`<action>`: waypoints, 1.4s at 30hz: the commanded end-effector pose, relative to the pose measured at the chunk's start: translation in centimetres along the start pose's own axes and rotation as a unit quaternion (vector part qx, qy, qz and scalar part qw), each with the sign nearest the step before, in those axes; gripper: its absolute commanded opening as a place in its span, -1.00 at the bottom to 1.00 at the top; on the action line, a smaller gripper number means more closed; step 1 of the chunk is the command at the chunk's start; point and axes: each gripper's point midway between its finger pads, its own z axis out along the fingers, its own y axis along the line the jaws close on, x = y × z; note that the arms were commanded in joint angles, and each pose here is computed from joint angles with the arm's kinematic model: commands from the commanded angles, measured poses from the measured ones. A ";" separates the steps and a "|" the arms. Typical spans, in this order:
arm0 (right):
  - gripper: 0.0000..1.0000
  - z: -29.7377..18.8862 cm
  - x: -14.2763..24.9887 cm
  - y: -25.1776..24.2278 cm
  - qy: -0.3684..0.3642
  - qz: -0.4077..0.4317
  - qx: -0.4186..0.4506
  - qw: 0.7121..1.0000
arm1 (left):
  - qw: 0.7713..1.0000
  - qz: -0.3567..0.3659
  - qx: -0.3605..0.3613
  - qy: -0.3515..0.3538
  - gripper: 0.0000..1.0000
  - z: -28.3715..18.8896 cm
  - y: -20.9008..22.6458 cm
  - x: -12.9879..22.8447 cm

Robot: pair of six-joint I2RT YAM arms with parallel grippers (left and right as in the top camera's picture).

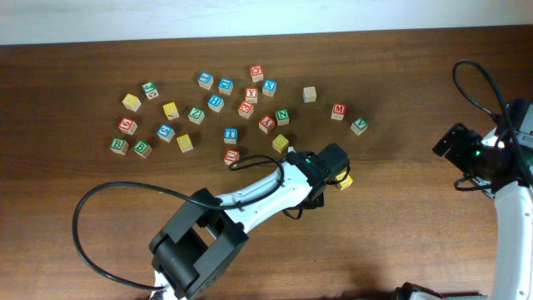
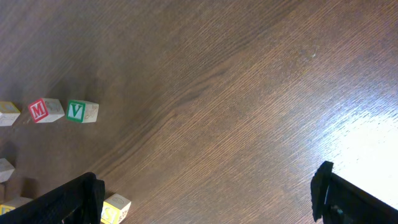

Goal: Spell out ICRA
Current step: 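Lower the A block beside the R block and release it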

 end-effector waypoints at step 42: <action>0.97 -0.3 -0.5 -0.1 -0.008 -0.003 0.003 1.000 | 1.000 0.018 0.000 0.004 -0.38 -1.4 0.3 -1.3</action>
